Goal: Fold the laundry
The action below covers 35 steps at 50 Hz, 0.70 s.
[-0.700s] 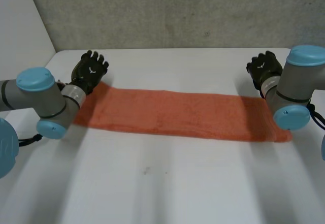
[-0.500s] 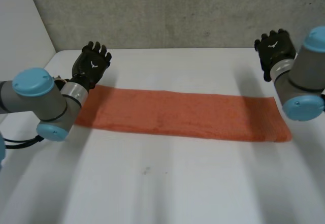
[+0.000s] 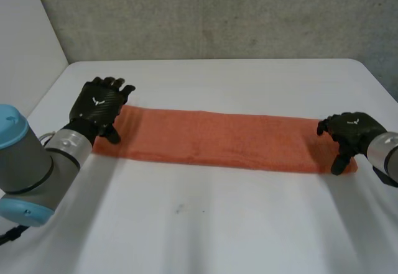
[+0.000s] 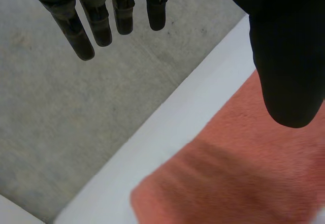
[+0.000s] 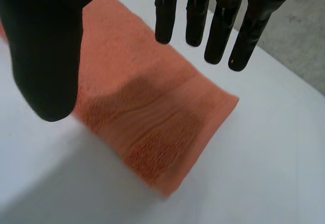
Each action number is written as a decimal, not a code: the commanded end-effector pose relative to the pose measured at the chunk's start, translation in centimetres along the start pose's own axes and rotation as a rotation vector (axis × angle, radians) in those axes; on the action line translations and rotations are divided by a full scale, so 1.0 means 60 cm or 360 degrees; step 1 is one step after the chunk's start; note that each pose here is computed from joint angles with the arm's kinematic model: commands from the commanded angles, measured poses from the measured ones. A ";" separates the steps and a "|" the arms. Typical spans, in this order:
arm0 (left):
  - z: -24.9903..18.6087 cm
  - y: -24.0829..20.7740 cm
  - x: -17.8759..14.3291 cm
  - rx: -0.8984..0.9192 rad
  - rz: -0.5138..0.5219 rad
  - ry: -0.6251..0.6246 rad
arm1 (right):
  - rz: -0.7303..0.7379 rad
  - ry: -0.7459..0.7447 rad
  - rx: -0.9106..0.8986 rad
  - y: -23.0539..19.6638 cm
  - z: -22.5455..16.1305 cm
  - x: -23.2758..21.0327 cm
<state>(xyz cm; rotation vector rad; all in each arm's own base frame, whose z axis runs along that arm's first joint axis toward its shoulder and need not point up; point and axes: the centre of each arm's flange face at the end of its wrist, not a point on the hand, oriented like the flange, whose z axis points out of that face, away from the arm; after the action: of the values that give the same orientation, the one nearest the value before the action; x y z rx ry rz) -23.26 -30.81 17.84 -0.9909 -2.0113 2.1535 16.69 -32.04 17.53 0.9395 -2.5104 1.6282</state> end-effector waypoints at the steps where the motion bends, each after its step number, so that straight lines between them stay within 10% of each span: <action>1: -0.006 0.012 -0.001 -0.0046 -0.0057 -0.0016 | -0.0010 0.0079 0.0077 0.030 0.019 0.015; 35: -0.012 0.019 0.004 -0.0063 -0.0062 0.0000 | 0.0050 0.0183 -0.0035 0.081 0.065 0.073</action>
<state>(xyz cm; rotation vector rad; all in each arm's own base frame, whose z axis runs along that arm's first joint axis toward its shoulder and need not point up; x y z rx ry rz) -22.81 -30.20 16.74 -0.9511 -2.0602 2.0995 13.25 -35.29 12.96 0.8183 -2.4857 1.6232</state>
